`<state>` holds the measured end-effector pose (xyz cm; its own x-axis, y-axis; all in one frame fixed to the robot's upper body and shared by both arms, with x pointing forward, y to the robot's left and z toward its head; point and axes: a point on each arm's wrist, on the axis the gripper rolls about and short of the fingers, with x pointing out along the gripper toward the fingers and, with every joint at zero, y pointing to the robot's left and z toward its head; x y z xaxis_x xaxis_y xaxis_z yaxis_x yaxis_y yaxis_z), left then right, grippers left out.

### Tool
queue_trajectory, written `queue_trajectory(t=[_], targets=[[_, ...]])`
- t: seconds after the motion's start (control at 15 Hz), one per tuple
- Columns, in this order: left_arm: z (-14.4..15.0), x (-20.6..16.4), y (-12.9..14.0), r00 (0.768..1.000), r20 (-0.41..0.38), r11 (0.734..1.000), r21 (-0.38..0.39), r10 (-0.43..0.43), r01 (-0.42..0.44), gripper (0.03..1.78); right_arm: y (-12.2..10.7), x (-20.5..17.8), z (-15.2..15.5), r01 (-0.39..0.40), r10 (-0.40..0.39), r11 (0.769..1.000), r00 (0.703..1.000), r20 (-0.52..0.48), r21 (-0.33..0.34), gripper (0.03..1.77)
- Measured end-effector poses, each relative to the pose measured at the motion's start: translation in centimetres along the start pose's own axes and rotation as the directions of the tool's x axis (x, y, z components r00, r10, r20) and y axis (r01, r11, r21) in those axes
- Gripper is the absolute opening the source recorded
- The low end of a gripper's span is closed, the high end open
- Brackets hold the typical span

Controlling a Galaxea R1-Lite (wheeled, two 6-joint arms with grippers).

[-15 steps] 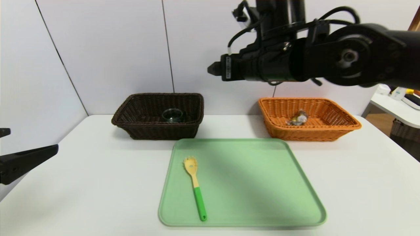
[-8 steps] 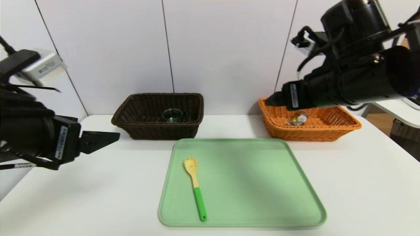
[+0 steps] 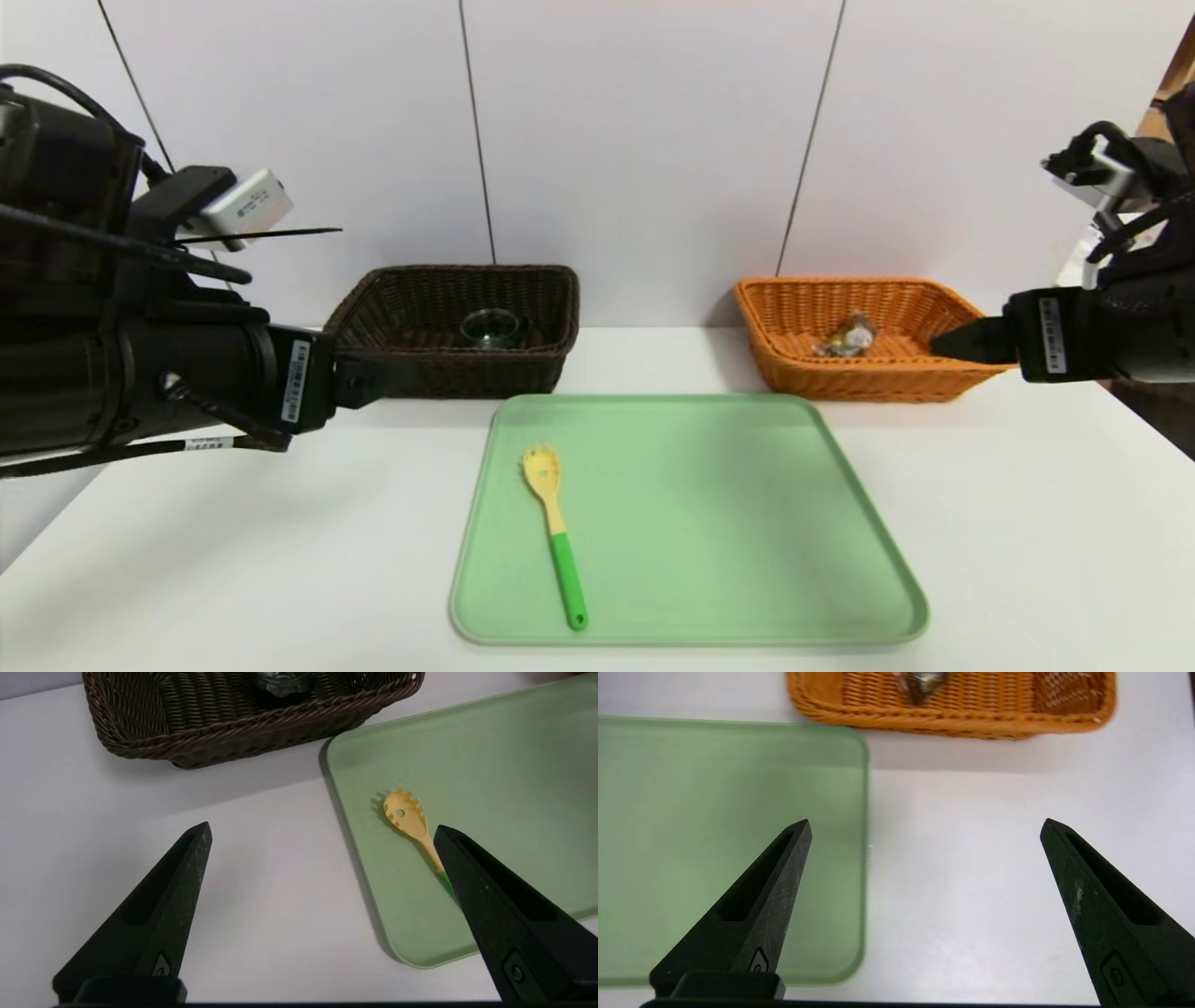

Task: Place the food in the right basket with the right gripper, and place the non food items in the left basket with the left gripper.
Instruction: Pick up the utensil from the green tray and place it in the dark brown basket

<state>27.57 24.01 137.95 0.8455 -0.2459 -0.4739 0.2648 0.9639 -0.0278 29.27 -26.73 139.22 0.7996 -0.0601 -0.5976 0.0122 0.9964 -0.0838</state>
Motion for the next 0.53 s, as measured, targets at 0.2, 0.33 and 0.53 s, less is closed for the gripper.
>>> queue_trajectory(t=[0.2,0.33,0.53], targets=[[-0.1,0.3,0.1,1.000,-0.005,1.000,-0.012,0.020,-0.020,1.69,-2.0,0.0,-0.9,0.067,-0.066,0.997,0.998,-0.016,0.044,1.69],[0.1,0.3,0.4,0.996,0.008,0.996,-0.017,0.090,-0.089,1.69,-3.3,0.4,-1.7,0.122,-0.119,0.989,0.992,-0.046,0.077,1.69],[-0.3,0.4,1.3,0.980,-0.021,0.980,-0.022,0.197,-0.198,1.69,-4.2,0.5,-3.4,0.159,-0.152,0.984,0.984,-0.092,0.083,1.69]])
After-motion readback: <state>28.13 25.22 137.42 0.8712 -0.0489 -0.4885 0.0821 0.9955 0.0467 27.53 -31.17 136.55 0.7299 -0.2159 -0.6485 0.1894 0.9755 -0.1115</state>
